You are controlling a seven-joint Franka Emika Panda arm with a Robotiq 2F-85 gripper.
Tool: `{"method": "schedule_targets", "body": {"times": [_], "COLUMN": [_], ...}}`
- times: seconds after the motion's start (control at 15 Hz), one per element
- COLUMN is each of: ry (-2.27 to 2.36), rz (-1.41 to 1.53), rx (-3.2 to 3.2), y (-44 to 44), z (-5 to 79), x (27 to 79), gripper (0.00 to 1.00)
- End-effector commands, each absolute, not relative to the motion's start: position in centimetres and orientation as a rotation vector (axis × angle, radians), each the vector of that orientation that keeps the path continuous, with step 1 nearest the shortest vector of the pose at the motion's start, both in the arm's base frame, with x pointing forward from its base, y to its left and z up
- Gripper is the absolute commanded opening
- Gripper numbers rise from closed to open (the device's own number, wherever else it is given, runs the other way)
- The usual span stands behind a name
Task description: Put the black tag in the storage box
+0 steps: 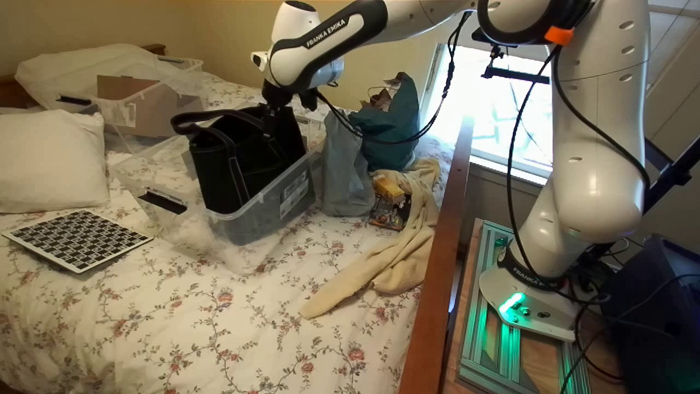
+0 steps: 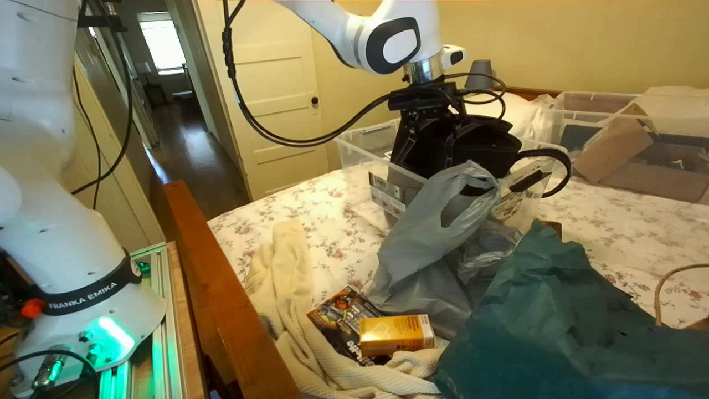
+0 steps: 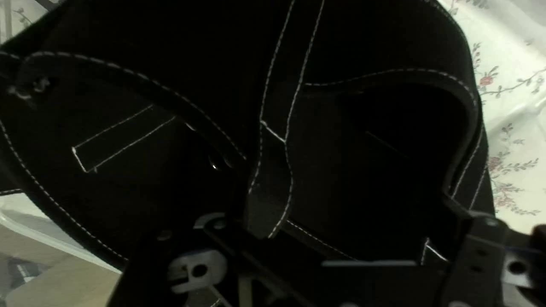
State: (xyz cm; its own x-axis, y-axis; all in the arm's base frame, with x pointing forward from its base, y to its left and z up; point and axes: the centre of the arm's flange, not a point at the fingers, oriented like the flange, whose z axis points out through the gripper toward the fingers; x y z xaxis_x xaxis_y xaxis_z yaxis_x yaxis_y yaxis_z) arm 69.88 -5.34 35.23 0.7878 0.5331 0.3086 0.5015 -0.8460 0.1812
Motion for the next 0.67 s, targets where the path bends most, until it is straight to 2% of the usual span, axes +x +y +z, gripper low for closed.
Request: {"method": "schedule_targets", "body": {"times": [0.0,0.33,0.6], "ry": [0.701,0.511,0.554], "rz": [0.486,0.356,0.344], "rx": [2.894,2.877,2.879], "y": [-5.2,-5.1,-4.7], "z": [37.3,40.2,42.0], "x": [69.3,66.7,64.2], "gripper": [1.0,1.0,1.0]}}
